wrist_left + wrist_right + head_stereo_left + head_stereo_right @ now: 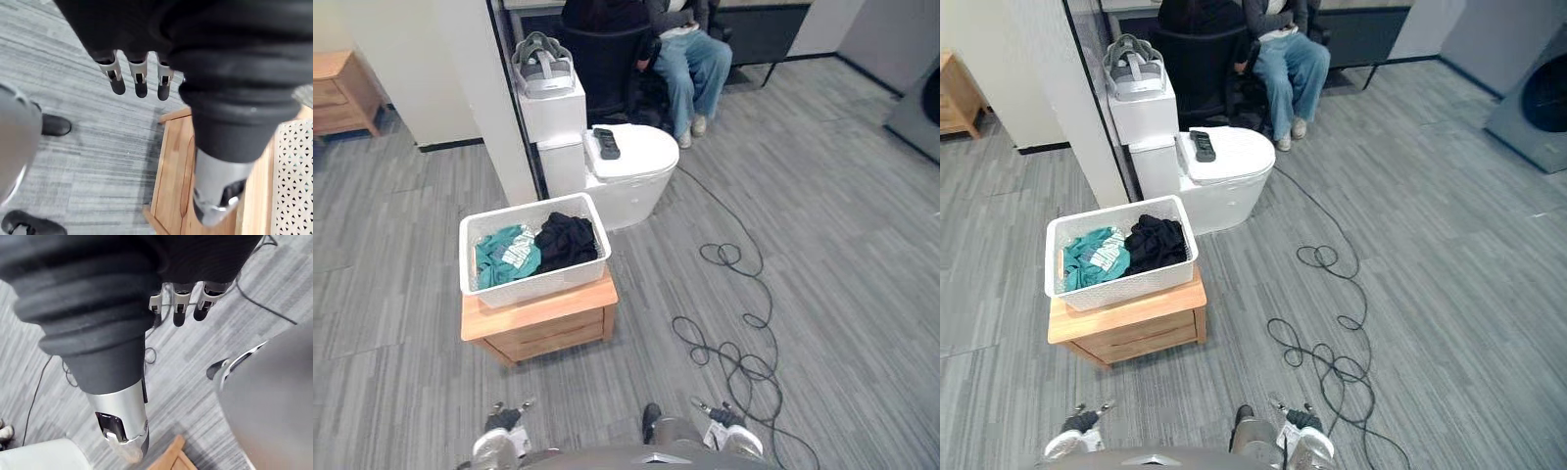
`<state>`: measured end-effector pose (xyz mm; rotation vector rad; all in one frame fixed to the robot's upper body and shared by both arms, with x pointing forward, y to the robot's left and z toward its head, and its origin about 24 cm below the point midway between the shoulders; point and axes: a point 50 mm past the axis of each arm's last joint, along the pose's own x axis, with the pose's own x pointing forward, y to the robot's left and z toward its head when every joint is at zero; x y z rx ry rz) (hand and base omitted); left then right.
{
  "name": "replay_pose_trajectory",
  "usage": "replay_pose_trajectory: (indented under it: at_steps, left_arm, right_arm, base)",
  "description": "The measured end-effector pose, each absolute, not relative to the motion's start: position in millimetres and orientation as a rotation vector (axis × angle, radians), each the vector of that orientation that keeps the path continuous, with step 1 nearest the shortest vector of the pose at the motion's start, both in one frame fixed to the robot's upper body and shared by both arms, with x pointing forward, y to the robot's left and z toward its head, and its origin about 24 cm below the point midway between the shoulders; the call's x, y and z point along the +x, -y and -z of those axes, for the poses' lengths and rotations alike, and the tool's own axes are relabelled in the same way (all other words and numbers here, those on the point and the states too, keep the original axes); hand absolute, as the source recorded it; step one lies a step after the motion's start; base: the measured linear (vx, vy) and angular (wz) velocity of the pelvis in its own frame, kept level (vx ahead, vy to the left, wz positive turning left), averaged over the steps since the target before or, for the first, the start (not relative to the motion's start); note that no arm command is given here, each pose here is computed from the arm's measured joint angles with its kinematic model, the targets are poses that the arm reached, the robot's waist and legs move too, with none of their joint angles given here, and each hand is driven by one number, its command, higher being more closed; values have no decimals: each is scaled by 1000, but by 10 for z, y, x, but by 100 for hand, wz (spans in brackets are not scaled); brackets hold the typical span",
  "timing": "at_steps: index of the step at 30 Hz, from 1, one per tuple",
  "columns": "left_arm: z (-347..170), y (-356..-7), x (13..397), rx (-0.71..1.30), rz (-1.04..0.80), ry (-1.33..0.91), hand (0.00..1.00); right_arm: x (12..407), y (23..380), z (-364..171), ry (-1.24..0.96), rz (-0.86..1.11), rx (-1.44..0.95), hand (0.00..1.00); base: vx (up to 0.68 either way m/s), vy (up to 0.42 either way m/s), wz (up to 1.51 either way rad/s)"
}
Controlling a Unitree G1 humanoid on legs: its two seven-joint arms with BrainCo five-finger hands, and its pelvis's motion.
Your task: Pick up the laundry basket with both hands and put the clothes into the washing machine.
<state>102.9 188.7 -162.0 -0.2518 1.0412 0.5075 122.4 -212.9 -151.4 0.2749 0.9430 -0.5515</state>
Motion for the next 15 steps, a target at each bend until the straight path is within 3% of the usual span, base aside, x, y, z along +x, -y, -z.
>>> replay_pose_trajectory:
  at_steps: [4, 9, 15]
  left_arm:
    - [1585, -1902, 1103, -279, -539, -998, 0]
    - [1395, -2068, 1246, -352, -639, -810, 0]
    - [936, -2766, 1393, -303, -755, -511, 0]
  right_arm:
    - [1311, 2141, 1460, -900, 529, 246, 0]
    - [1631, 2259, 1123, -658, 527, 214, 0]
    - [1985, 2389, 551, -341, 520, 176, 0]
  base:
    - [42, -129, 47]
    - [-21, -9, 13]
    - [-55, 42, -3]
